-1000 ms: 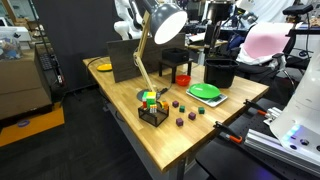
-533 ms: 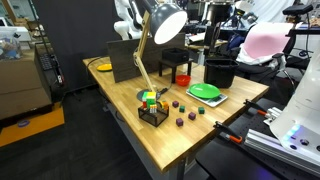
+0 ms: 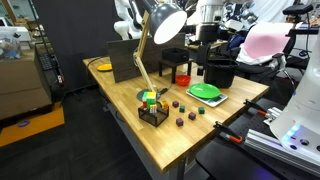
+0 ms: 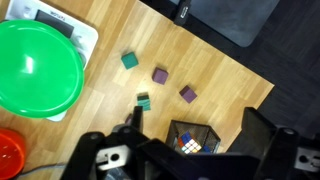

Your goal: Move the purple block on the left forward

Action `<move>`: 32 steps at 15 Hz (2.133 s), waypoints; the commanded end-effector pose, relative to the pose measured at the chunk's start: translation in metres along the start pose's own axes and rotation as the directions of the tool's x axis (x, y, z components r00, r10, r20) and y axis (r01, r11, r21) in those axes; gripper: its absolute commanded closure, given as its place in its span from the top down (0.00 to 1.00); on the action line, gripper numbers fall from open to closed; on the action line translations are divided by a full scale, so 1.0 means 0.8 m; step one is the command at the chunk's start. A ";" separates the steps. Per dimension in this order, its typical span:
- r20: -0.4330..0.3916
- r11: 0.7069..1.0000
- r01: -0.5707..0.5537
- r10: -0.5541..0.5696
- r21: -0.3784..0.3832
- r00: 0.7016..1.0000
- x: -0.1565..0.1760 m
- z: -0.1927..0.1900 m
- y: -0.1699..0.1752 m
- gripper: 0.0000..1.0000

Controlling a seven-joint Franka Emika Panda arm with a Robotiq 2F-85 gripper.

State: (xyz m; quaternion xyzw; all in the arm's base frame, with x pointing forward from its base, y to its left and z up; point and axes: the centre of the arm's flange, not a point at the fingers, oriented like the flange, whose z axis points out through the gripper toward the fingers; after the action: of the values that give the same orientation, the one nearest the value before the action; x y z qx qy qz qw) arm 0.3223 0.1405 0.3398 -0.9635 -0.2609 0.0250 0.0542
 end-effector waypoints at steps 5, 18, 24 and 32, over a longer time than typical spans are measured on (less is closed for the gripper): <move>0.072 0.989 -0.078 0.070 0.123 0.995 -0.015 0.067 0.000 1.00; 0.104 0.992 -0.058 0.046 0.111 0.994 0.017 0.069 0.002 1.00; 0.242 0.981 -0.118 0.079 0.152 0.967 0.010 0.154 0.001 1.00; 0.282 0.959 -0.182 0.117 0.215 0.952 0.001 0.198 0.004 1.00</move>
State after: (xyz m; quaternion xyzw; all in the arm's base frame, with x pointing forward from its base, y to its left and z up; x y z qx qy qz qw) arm 0.3127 0.1528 0.1818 -0.9549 -0.1866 0.1896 0.1322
